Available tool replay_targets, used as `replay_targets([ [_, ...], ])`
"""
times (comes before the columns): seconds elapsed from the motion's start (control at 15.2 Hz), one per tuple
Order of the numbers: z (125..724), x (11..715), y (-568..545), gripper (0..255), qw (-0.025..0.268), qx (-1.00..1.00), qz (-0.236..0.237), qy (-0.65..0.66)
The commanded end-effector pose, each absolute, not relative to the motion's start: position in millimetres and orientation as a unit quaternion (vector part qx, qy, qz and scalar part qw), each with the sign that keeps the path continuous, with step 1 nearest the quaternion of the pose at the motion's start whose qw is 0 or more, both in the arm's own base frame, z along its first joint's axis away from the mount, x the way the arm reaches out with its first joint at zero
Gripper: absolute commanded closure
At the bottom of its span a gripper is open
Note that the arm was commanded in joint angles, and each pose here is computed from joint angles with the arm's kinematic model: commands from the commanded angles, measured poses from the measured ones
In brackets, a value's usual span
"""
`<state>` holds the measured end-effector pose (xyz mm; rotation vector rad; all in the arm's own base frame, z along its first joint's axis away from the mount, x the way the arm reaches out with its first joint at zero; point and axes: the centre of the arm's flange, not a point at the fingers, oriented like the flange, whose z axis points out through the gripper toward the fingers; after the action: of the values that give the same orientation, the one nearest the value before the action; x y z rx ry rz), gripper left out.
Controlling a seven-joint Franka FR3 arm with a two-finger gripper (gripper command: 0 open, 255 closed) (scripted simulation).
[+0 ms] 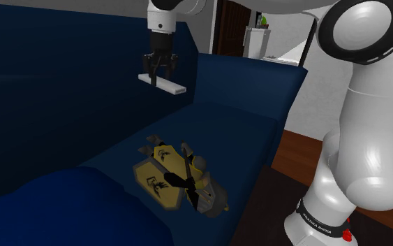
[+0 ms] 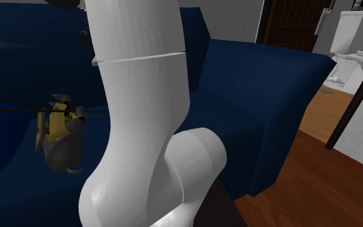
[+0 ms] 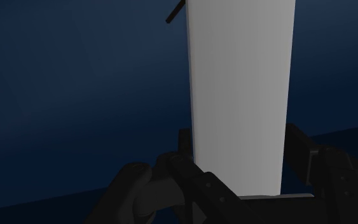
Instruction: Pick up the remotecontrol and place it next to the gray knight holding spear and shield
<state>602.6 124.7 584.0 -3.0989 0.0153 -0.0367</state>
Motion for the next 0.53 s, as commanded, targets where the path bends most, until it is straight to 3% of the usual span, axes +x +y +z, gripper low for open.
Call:
replay_targets([
  [0.0, 574, 602, 126, 255, 0.021, -1.0, -0.012, 0.005],
  [0.46, 537, 602, 126, 255, 0.021, -1.0, -0.012, 0.005],
])
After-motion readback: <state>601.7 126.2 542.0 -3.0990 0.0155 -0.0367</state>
